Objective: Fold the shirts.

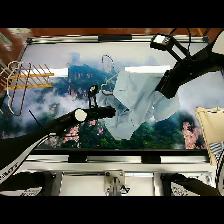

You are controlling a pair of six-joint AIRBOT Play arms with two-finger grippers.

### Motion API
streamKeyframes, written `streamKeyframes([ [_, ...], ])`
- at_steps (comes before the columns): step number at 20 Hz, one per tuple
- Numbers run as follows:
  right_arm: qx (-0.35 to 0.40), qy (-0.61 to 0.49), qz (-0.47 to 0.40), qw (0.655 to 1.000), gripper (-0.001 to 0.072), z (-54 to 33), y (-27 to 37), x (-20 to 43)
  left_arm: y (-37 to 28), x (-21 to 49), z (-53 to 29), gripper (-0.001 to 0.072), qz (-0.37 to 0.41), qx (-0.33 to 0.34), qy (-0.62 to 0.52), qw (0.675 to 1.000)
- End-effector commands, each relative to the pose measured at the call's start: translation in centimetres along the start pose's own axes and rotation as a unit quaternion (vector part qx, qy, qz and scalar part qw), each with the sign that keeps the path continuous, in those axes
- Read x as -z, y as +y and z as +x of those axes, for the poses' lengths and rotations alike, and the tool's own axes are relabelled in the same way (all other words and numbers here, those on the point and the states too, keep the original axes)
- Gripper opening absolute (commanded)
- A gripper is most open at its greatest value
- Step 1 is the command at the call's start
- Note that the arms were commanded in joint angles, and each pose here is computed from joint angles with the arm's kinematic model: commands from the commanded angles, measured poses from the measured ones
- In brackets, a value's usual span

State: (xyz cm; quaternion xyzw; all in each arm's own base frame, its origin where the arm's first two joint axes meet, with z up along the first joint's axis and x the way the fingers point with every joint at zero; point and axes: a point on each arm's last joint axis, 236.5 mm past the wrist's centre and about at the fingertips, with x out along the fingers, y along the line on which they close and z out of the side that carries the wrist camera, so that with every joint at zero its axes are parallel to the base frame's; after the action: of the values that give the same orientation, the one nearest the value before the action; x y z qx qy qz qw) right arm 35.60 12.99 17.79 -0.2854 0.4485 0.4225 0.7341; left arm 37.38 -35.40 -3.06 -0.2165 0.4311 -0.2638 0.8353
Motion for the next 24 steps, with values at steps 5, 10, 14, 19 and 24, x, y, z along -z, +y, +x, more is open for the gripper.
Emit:
streamKeyframes([
  [5,0.013,-0.009,0.027,1.0,0.0063,-0.2,-0.5,-0.4,3.9,-6.6,-3.4,0.0054,-0.033,-0.019,-0.063,0.997],
  [10,0.074,-0.165,0.053,0.982,0.0063,-3.3,-2.4,-7.1,9.3,-11.8,-9.0,0.0054,-0.071,-0.042,-0.096,0.992],
  [14,0.057,-0.226,0.054,0.971,0.0062,-5.3,-0.9,-9.6,11.1,-14.6,-11.2,0.0054,-0.088,-0.048,-0.124,0.987],
  [19,0.049,-0.233,0.048,0.97,0.0062,-6.3,0.2,-9.7,10.6,-19.1,-13.8,0.0054,-0.081,-0.038,-0.166,0.982],
  [24,0.042,-0.224,0.047,0.973,0.0062,-6.1,0.6,-9.3,11.1,-20.5,-15.1,0.0054,-0.083,-0.037,-0.175,0.98],
])
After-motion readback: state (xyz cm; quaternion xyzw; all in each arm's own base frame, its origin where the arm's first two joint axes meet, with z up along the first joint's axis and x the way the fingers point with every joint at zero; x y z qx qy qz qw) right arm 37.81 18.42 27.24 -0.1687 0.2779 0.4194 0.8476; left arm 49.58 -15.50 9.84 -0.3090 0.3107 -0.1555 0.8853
